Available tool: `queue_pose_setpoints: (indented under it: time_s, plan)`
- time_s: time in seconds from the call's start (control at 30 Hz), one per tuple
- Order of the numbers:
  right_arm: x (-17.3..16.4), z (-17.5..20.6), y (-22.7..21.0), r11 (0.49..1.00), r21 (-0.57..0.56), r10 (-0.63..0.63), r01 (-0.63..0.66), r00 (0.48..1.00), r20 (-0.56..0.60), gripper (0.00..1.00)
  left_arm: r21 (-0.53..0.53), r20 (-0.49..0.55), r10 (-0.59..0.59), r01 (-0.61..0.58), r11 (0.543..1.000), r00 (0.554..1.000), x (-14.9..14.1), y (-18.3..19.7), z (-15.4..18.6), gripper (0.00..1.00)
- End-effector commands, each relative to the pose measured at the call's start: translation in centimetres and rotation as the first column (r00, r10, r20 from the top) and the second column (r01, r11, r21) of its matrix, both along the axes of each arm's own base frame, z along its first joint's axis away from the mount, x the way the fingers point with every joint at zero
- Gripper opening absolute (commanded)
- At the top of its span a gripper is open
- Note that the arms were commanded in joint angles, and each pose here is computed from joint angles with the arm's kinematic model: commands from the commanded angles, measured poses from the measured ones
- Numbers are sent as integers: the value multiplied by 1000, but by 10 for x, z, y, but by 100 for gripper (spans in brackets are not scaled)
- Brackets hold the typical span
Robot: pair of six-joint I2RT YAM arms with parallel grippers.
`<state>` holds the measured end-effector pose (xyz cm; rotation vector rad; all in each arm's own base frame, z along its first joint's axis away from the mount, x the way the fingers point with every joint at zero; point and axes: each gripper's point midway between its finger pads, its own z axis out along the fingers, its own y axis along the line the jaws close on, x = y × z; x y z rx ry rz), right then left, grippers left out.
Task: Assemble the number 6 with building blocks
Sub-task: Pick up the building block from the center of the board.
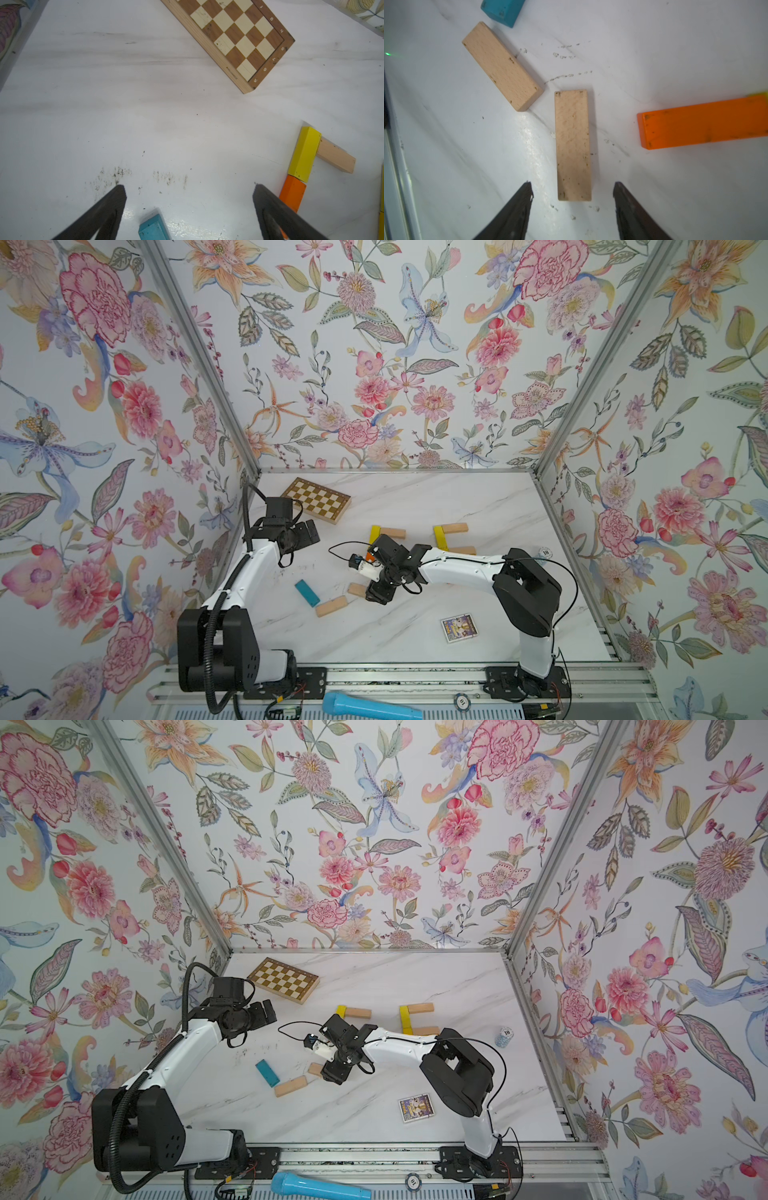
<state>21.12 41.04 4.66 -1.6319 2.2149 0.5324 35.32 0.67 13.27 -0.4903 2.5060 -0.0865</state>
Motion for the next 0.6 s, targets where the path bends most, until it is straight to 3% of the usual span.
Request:
queue_pose_setpoints:
  time_s: [0.0,0.33,0.57]
  plan:
    - [-2,-3,1,998,-55,40,-38,999,23,64,75,1,104,-104,992,995,-10,24,5,99]
    - [-15,-27,2,985,-155,84,-82,996,9,59,99,19,178,-179,979,984,-14,44,10,99]
    - [-13,-35,-4,976,-203,83,-78,996,17,47,93,12,166,-167,982,986,-13,42,8,99]
